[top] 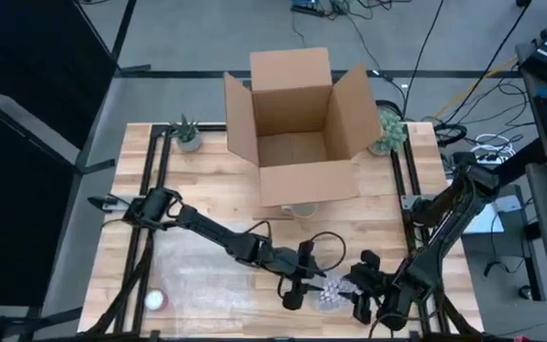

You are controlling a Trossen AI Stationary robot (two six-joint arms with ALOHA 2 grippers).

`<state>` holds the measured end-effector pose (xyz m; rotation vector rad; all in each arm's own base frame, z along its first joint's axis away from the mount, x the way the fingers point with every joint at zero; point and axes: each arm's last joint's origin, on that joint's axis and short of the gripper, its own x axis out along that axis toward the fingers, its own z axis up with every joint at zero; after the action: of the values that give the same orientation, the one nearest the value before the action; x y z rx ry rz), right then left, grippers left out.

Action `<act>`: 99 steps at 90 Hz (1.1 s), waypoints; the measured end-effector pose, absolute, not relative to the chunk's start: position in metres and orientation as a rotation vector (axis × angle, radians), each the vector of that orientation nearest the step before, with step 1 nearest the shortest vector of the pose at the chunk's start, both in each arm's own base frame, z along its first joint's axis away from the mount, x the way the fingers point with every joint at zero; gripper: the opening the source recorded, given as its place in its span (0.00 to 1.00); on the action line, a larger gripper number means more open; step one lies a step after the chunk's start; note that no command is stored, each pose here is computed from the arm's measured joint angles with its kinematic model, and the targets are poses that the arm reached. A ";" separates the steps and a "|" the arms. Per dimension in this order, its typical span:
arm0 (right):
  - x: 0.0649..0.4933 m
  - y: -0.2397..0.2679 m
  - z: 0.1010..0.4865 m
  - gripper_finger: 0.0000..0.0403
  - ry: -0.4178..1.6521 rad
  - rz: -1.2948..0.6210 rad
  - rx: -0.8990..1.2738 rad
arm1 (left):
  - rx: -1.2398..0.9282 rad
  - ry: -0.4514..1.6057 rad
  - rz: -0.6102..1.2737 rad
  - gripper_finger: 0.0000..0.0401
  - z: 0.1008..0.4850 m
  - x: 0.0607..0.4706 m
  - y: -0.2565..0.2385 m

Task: Wrap mug
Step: Wrap the red mug with the right transparent bubble wrap

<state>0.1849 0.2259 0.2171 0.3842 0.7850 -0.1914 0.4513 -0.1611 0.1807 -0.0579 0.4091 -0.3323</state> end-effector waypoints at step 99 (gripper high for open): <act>0.190 0.252 0.156 0.46 1.061 -0.221 0.433 | -0.043 0.486 -0.344 0.41 0.155 0.450 -0.168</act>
<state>0.1904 0.2521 0.1557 0.4333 1.0606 -0.2210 0.4504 -0.1679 0.1554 -0.0433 0.4856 -0.3442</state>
